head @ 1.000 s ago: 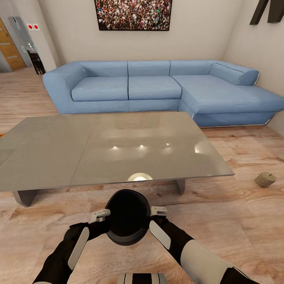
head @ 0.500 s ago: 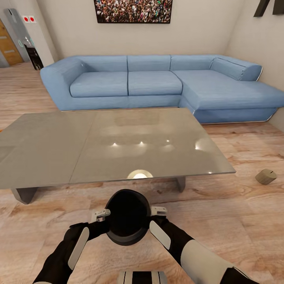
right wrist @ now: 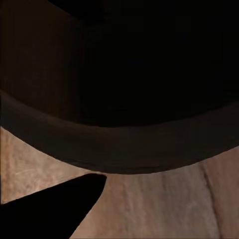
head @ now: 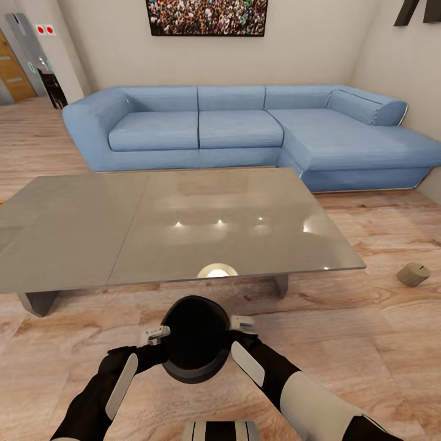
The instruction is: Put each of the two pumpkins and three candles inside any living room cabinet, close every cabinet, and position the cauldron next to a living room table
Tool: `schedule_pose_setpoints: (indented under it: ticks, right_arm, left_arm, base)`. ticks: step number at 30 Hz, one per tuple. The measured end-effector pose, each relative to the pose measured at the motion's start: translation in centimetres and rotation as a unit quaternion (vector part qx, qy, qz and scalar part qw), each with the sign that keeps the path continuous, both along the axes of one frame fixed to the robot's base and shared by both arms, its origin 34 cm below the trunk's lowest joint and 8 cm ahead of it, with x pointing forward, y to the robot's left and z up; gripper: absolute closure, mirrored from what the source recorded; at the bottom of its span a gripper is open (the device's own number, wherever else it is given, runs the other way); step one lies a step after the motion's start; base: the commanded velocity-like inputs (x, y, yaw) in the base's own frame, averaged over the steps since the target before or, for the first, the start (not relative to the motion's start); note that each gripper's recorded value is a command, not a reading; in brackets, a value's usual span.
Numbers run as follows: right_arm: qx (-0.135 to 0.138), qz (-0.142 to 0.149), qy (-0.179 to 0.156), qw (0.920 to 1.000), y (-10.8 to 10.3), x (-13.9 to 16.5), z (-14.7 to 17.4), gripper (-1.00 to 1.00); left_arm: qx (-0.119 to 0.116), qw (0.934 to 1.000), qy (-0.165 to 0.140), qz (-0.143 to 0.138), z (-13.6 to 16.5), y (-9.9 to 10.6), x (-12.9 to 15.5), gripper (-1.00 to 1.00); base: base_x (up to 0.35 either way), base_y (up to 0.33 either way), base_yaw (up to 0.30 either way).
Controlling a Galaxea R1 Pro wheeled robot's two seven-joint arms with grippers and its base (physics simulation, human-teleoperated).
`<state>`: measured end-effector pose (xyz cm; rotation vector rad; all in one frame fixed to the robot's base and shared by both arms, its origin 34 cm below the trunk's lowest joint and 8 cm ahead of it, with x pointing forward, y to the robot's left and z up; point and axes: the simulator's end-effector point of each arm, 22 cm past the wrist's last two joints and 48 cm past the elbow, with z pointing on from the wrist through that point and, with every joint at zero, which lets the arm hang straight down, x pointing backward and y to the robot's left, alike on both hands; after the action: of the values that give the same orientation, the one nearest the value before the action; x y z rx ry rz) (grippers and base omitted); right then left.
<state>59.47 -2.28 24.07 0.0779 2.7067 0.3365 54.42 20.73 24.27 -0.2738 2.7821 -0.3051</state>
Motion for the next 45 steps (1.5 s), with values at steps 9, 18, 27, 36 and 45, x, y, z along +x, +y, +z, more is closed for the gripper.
schedule_pose_setpoints:
  ticks: [9,18,27,36,45]
  right_arm:
    - [0.000,0.000,0.000,1.0000,0.0,0.0,0.0,-1.00]
    - [0.000,0.000,-0.006,1.0000,0.0,0.3,0.7,-1.00]
    - [0.000,0.000,-0.024,0.9997,0.0,1.2,2.7,-1.00]
    - [-0.009,-0.006,-0.033,0.9994,-1.2,1.2,3.3,-1.00]
    - [-0.014,-0.006,-0.045,0.9989,-2.0,2.2,4.9,-1.00]
  left_arm:
    - [-0.019,0.9998,-0.002,0.008,0.2,-0.7,0.2,-1.00]
    - [-0.020,0.9997,-0.008,0.009,0.8,-0.7,0.5,-1.00]
    - [-0.020,0.9997,-0.012,0.004,2.4,-0.8,0.8,-1.00]
    - [-0.027,0.9991,-0.032,-0.001,4.2,-1.7,1.7,-1.00]
    - [-0.029,0.9986,-0.043,0.004,5.5,-2.0,2.2,-1.00]
  base:
    - [0.000,0.000,0.000]
    - [0.000,0.000,0.000]
    - [-0.031,0.000,0.000]
    - [-0.114,0.000,0.000]
    - [0.000,0.000,0.000]
